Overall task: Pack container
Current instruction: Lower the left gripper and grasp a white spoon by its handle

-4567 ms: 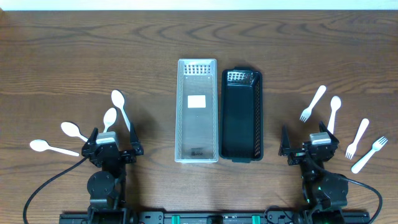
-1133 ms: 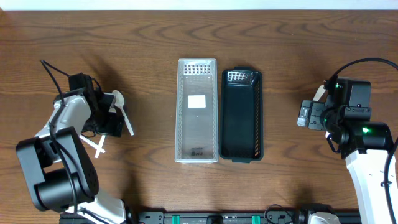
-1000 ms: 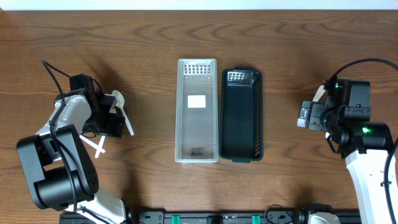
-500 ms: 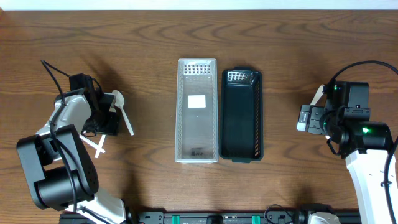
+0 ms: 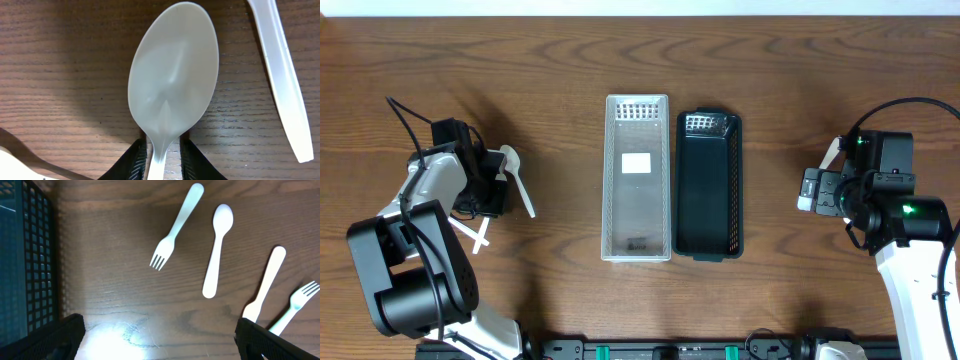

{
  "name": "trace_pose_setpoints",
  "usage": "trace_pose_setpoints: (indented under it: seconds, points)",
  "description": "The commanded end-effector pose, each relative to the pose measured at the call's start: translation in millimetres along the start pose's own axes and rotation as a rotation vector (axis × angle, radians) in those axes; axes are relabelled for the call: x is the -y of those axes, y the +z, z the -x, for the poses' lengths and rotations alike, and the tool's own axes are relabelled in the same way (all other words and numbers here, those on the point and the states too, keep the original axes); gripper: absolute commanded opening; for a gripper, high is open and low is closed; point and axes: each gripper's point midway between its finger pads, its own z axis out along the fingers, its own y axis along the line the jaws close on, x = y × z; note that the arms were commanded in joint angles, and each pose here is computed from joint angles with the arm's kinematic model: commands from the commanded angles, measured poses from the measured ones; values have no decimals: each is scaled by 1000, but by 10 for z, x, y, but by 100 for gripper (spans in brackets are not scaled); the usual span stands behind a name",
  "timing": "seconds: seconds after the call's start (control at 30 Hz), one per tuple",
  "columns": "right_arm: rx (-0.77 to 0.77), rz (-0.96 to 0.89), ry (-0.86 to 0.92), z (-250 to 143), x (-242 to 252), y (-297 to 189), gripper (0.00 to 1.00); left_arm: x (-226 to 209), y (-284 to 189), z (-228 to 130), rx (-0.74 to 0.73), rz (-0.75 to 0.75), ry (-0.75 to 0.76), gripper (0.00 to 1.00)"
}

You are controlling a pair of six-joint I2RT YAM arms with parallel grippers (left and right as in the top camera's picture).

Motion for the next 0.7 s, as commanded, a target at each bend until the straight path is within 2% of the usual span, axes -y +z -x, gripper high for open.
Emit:
trace_pose_setpoints:
  seconds: [0.0, 0.07, 0.13, 0.17, 0.5, 0.67]
  points:
    - [8, -20, 17, 31, 60, -23, 99, 11, 47, -55, -23, -10, -13, 22]
    - [8, -20, 16, 31, 60, -23, 99, 14, 47, -62, -26, -11, -13, 19]
    - [8, -20, 16, 31, 60, -23, 99, 14, 47, -63, -27, -11, -14, 8]
    - [8, -20, 17, 31, 60, -23, 99, 14, 47, -61, -26, -11, -21, 6]
    - [9, -20, 17, 33, 60, -23, 99, 13, 43, -56, -25, -10, -46, 6]
    - [11, -19, 17, 37, 59, -23, 99, -34, -104, 90, 28, 10, -138, 6]
